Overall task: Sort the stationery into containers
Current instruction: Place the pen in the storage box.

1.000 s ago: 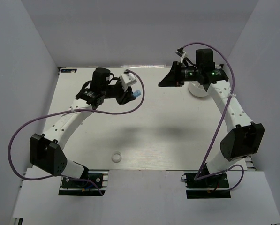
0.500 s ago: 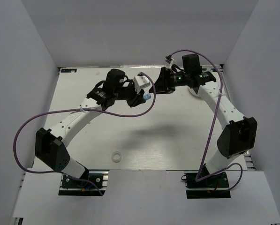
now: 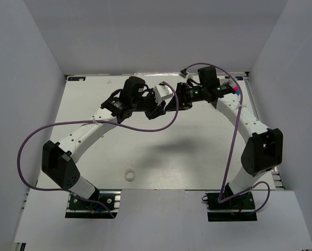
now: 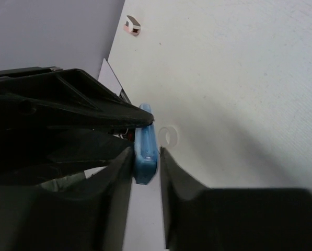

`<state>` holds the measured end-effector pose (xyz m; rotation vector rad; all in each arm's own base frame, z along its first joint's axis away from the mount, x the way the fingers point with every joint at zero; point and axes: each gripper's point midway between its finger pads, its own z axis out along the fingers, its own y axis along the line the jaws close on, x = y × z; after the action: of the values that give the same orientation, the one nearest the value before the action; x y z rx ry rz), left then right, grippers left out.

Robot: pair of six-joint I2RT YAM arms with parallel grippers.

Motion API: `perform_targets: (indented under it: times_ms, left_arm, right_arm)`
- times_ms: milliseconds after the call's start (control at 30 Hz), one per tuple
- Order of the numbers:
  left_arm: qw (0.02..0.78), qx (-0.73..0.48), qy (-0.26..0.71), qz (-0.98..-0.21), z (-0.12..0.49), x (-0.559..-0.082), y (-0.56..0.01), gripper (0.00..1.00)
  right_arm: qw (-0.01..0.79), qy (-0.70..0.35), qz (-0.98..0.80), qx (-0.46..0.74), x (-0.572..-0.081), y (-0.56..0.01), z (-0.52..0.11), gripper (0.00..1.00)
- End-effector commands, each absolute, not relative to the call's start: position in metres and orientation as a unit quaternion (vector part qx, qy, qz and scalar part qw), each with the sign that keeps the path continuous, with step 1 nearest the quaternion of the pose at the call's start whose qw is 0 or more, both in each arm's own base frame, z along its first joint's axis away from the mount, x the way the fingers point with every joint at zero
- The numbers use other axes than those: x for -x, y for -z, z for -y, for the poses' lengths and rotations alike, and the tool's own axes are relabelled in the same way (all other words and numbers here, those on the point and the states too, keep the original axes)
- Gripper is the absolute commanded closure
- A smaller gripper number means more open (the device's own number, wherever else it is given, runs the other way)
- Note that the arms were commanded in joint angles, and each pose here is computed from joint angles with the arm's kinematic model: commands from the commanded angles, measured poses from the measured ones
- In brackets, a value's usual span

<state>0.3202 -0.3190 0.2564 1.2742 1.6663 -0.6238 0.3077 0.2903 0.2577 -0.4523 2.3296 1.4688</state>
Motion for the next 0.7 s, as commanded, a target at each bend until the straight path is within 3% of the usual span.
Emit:
perform_targets:
  times_ms: [0,100,133,167,267,333,467,533,633,667]
  left_arm:
    - [0.476,-0.52,0.249,-0.664,0.322,-0.321,-0.273,0.89]
    - [0.477,-0.514,0.245,-0.67,0.321,-0.322,-0.272,0.73]
    - [0.477,-0.508,0.243,-0.675,0.319,-0.323,-0.27,0.57]
    - [0.478,-0.505,0.241,-0.677,0.318,-0.323,-0.27,0.47]
    - [0.486,-0.479,0.223,-0.696,0.305,-0.333,-0.27,0.02]
    - [0.494,-0.447,0.198,-0.719,0.293,-0.345,-0.271,0.02]
    - [0.493,-0.443,0.173,-0.729,0.28,-0.349,-0.265,0.02]
    - [0.484,-0.44,0.18,-0.735,0.278,-0.347,-0.26,0.02]
    - [0.47,-0.442,0.195,-0.739,0.282,-0.343,-0.251,0.02]
    - [0.468,-0.444,0.197,-0.738,0.283,-0.343,-0.25,0.02]
  right_arm:
    - [0.186,-0.525,-0.813,0.167,-0.307,-0.266,-0.29,0.75]
    - [0.197,-0.523,-0.812,0.166,-0.311,-0.271,-0.287,0.9]
    - [0.201,-0.524,-0.811,0.165,-0.314,-0.274,-0.285,0.93]
    - [0.208,-0.522,-0.811,0.159,-0.319,-0.277,-0.28,0.99]
    - [0.246,-0.507,-0.81,0.16,-0.339,-0.29,-0.264,1.0]
    - [0.31,-0.468,-0.811,0.166,-0.365,-0.31,-0.246,1.0]
    - [0.464,-0.244,-0.804,0.282,-0.428,-0.328,-0.192,1.0]
    - [0.494,-0.136,-0.807,0.293,-0.454,-0.339,-0.164,1.0]
    - [0.444,-0.014,-0.841,0.31,-0.496,-0.293,-0.129,1.0]
    - [0.451,0.011,-0.835,0.316,-0.505,-0.301,-0.123,1.0]
